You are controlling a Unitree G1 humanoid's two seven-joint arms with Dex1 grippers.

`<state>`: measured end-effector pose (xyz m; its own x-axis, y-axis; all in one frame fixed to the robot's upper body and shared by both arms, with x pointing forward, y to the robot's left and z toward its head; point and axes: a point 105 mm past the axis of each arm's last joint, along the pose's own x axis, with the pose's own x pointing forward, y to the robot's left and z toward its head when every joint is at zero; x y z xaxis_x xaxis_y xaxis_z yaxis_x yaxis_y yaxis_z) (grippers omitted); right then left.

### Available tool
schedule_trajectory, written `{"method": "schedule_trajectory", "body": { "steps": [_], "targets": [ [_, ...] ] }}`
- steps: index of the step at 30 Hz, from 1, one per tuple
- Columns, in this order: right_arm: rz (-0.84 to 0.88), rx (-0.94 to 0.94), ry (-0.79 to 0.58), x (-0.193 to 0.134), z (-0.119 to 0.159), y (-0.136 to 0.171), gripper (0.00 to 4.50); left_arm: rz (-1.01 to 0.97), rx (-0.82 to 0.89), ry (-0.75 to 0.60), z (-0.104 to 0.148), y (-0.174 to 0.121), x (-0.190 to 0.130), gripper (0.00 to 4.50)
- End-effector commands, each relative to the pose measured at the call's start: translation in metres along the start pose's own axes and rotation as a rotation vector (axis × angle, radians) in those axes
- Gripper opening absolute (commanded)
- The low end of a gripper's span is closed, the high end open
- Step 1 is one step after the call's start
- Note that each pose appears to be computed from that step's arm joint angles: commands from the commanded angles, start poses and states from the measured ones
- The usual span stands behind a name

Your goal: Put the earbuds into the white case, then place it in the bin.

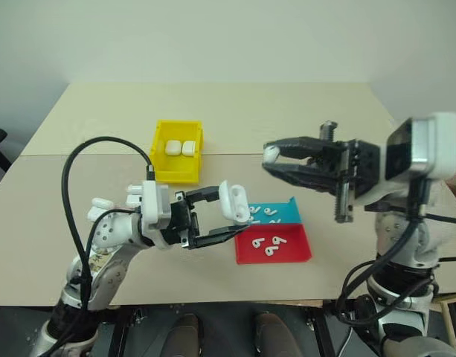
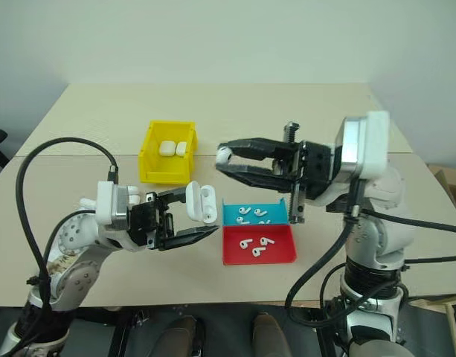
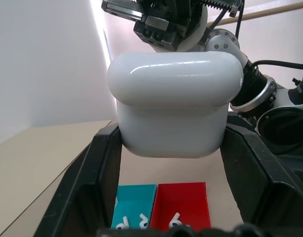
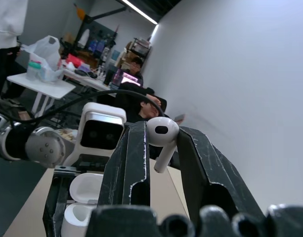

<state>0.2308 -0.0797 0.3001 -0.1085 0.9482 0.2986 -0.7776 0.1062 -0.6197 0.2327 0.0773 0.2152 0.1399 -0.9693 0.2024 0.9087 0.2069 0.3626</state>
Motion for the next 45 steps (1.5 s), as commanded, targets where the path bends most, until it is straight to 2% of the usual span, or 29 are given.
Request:
{"method": "schedule_trajectory", "body": {
  "steps": [1,9,33,45],
  "targets": [
    [0.06,-0.054,-0.019,0.007,-0.004,0.001,0.64,-0.016,0.051,-0.059,0.016,-0.003,0.004,2.73],
    [0.113,-0.072,-0.021,0.014,-0.016,0.002,0.64,-0.019,0.078,-0.085,0.028,-0.006,0.008,2.73],
    [0.159,-0.001,0.046,0.009,-0.032,0.015,0.64,0.004,0.061,-0.098,0.027,-0.006,0.008,2.73],
    [0.147,-0.035,0.05,0.011,-0.035,0.013,0.64,-0.01,0.057,-0.097,0.026,-0.009,0.008,2.73]
  ]
}}
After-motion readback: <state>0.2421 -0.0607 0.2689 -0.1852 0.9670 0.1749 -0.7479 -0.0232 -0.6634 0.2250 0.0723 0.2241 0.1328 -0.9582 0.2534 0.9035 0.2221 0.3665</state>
